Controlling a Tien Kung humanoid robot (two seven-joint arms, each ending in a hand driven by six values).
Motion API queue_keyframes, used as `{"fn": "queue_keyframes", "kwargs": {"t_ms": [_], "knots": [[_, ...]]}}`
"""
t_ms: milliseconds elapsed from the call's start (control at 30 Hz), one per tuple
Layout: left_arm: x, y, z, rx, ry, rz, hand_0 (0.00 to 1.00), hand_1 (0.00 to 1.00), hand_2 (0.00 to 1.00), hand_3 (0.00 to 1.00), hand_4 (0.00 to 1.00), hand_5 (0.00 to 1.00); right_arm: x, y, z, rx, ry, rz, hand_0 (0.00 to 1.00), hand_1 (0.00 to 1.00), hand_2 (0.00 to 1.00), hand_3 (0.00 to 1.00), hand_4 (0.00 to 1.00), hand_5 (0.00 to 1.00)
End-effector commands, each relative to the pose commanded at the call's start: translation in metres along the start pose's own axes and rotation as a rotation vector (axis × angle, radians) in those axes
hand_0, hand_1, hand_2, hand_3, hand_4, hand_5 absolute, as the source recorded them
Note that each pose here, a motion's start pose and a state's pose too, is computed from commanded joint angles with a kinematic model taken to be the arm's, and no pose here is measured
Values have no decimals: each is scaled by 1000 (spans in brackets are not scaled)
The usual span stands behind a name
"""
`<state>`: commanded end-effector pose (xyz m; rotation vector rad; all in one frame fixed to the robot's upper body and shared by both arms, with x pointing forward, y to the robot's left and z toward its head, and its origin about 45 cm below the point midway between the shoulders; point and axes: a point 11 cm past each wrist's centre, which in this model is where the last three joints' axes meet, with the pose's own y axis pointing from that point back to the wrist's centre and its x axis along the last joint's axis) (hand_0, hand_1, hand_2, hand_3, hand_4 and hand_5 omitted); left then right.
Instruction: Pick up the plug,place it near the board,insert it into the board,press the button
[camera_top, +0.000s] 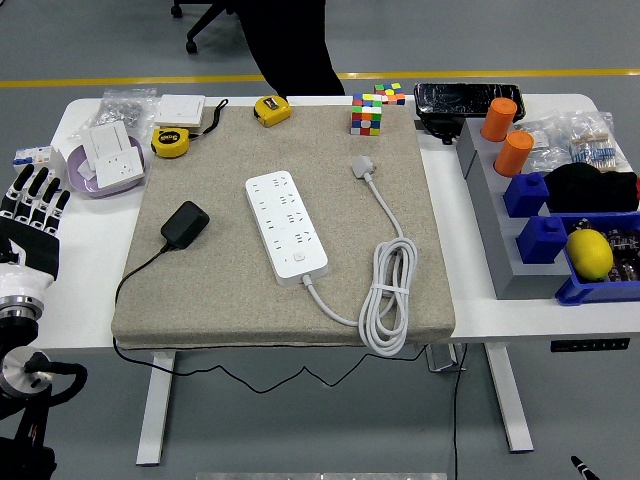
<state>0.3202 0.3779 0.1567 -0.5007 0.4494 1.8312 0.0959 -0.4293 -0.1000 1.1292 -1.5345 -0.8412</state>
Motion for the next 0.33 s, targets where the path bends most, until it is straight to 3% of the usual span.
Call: {"fn": "queue_keyframes", "kwargs": {"t_ms": [33, 67, 333], "knots": [[0, 0, 0, 2, -7, 1, 832, 825, 750, 698, 998, 928, 0, 0, 0, 0, 0, 0, 820, 742, 741, 772, 998, 998], [0, 0, 0, 3, -11, 0, 832, 823, 757, 775, 998, 915, 0, 0, 0, -1, 0, 0, 820, 742, 741, 772, 998, 998], [-1, 0, -1, 6, -15, -2, 831, 821, 761, 781, 998, 909, 1, 0, -1, 1, 0, 1, 821, 741, 741, 772, 998, 998]]}}
